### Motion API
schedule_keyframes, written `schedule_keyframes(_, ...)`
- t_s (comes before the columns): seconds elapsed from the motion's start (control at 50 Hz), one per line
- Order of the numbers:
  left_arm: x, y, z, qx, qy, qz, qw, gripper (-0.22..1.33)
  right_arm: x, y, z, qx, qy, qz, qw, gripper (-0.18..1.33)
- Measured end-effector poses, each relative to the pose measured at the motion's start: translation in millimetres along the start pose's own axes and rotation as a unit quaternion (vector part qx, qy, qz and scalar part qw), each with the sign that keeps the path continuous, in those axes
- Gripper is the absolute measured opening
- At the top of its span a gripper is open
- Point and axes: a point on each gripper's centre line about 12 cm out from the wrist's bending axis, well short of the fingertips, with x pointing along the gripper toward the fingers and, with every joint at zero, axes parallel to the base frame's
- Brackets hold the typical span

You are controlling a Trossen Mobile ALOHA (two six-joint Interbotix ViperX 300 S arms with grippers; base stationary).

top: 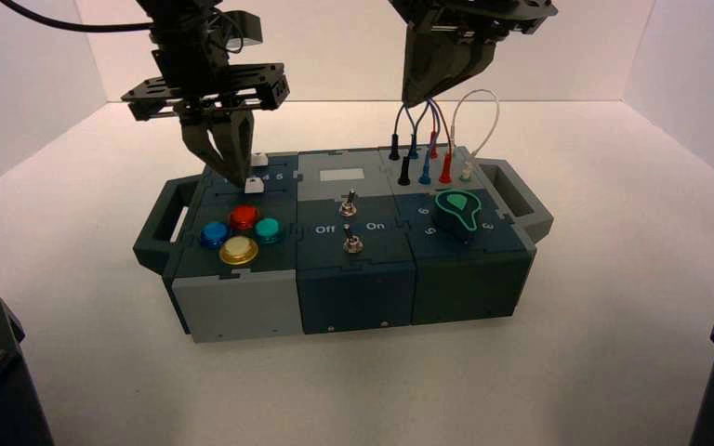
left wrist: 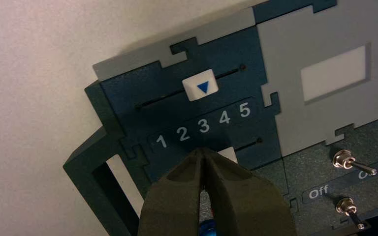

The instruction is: Move the bottom slider to position 5.

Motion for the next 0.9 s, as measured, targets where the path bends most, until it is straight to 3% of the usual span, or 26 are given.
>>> schedule_keyframes(0.64, 8.2, -20.6, 4.9, 0.028, 0.008, -0.002, 0.9996, -0.16, 0.0, -0.1, 0.2, -0.001, -0.001, 0.0, 1.0, -0.14)
schedule_keyframes(0.9, 10.3, -22.5, 7.5, 0.029, 0.013, -0.002, 0.9995, -0.16, 0.0, -0.5, 0.2, -0.001, -0.001, -0.001, 1.0, -0.14)
